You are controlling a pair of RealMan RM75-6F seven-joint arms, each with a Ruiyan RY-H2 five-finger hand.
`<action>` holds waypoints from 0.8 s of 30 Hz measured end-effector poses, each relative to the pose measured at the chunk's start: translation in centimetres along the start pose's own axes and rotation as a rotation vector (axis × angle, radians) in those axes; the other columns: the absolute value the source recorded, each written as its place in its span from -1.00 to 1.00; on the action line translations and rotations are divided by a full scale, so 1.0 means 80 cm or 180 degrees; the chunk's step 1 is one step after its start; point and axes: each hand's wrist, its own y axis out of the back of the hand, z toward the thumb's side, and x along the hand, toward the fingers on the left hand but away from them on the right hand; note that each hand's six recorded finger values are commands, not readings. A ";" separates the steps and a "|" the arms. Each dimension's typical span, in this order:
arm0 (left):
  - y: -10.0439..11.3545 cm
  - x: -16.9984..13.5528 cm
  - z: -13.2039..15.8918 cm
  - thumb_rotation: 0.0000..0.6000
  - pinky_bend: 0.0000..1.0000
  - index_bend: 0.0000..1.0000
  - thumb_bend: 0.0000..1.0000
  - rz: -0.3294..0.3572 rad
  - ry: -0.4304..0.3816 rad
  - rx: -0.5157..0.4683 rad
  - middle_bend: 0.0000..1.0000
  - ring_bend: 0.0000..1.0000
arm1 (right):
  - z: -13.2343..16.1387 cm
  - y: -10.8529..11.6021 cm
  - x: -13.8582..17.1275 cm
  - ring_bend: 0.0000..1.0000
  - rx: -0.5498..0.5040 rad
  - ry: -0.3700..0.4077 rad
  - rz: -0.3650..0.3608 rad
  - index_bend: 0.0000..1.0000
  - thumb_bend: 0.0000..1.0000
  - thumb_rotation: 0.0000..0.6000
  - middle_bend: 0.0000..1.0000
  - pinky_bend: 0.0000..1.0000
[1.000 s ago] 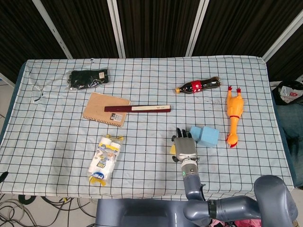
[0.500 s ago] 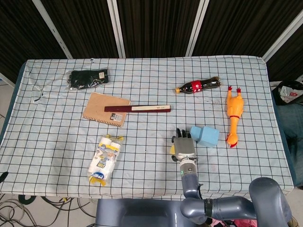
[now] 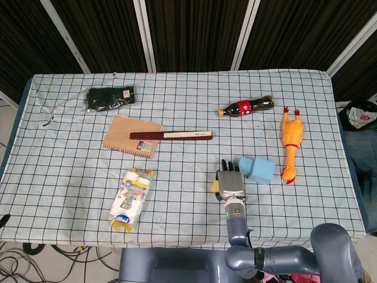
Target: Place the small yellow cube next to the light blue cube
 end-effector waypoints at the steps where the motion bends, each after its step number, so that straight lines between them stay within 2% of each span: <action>1: 0.000 0.000 0.000 1.00 -1.00 -0.61 -0.92 0.0000 0.0000 0.0000 -0.87 -1.00 | 0.000 0.000 0.000 -1.00 -0.0005 0.0000 0.0002 -0.13 -0.49 1.00 -1.00 -0.82; 14: 0.000 0.000 0.000 1.00 -1.00 -0.61 -0.93 -0.0006 -0.0005 -0.0006 -0.87 -1.00 | 0.009 0.000 0.001 -1.00 -0.0050 0.0086 -0.0026 -0.11 -0.42 1.00 -1.00 -0.82; 20: 0.000 0.000 0.000 1.00 -1.00 -0.61 -0.93 -0.0002 -0.0001 0.0000 -0.87 -1.00 | 0.013 0.011 0.006 -1.00 -0.0090 0.0149 -0.0119 -0.11 -0.42 1.00 -1.00 -0.82; 24: 0.000 0.000 0.000 1.00 -1.00 -0.61 -0.92 -0.0002 -0.0004 -0.0004 -0.87 -1.00 | 0.017 0.029 0.014 -1.00 -0.0162 0.0220 -0.0196 -0.11 -0.44 1.00 -1.00 -0.82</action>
